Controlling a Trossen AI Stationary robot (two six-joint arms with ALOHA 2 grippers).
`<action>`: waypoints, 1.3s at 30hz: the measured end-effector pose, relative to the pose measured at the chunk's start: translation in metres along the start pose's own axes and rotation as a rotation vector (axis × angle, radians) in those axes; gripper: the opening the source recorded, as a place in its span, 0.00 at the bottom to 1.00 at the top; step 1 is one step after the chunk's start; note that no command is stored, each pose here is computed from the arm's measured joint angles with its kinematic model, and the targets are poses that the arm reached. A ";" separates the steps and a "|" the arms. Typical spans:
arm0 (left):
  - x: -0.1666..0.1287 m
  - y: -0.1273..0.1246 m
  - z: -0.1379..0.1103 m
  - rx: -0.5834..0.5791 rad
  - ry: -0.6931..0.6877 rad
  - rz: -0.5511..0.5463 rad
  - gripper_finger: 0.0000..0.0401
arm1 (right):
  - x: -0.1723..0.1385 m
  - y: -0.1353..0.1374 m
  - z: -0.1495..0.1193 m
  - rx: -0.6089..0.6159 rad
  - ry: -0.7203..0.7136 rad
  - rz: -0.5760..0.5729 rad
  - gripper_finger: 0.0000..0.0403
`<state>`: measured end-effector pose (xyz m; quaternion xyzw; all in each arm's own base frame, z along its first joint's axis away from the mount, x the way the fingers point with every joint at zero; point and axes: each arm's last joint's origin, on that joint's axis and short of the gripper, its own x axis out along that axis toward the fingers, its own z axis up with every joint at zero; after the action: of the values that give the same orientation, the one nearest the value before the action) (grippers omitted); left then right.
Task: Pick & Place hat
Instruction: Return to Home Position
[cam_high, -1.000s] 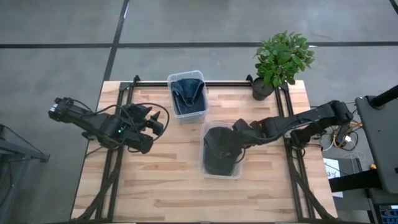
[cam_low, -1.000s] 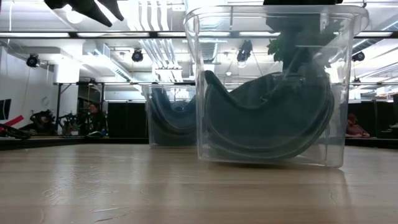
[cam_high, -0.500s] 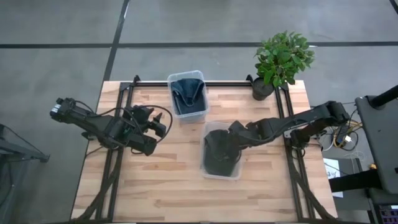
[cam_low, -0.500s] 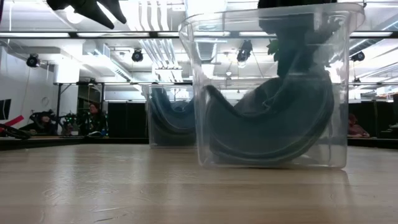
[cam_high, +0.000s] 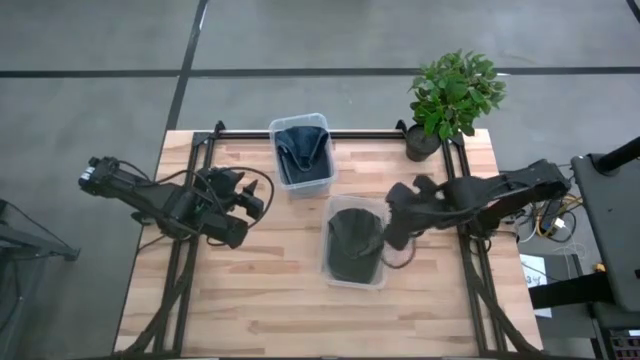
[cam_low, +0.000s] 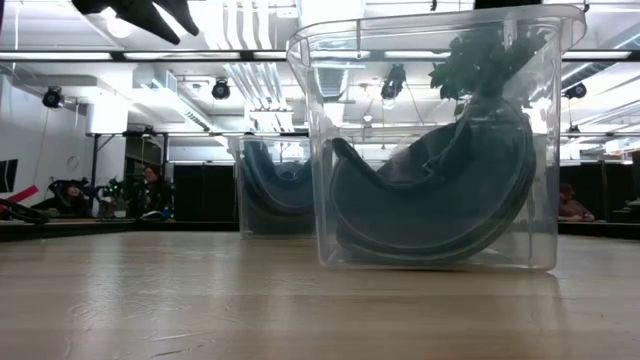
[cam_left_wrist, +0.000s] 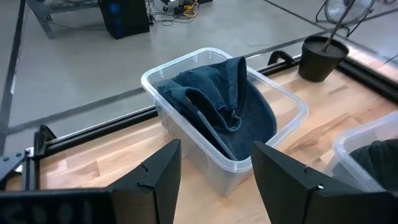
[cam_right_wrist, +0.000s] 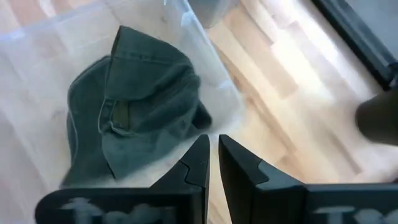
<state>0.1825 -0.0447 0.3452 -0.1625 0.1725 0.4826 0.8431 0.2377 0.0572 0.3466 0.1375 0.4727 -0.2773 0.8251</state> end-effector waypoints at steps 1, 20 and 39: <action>-0.001 0.001 0.001 -0.014 -0.001 -0.003 0.47 | -0.007 -0.005 -0.002 -0.015 -0.010 0.009 0.08; 0.025 0.022 -0.054 0.008 -0.080 -0.134 0.47 | -0.012 -0.102 -0.091 0.032 -0.373 0.525 0.08; 0.088 0.044 -0.108 -0.190 -0.287 -0.664 0.47 | 0.002 -0.151 -0.146 0.130 -0.469 0.633 0.08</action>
<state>0.1717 -0.0050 0.2050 -0.2178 -0.0550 0.2148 0.9505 0.0470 0.0054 0.2752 0.2611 0.1873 -0.0626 0.9449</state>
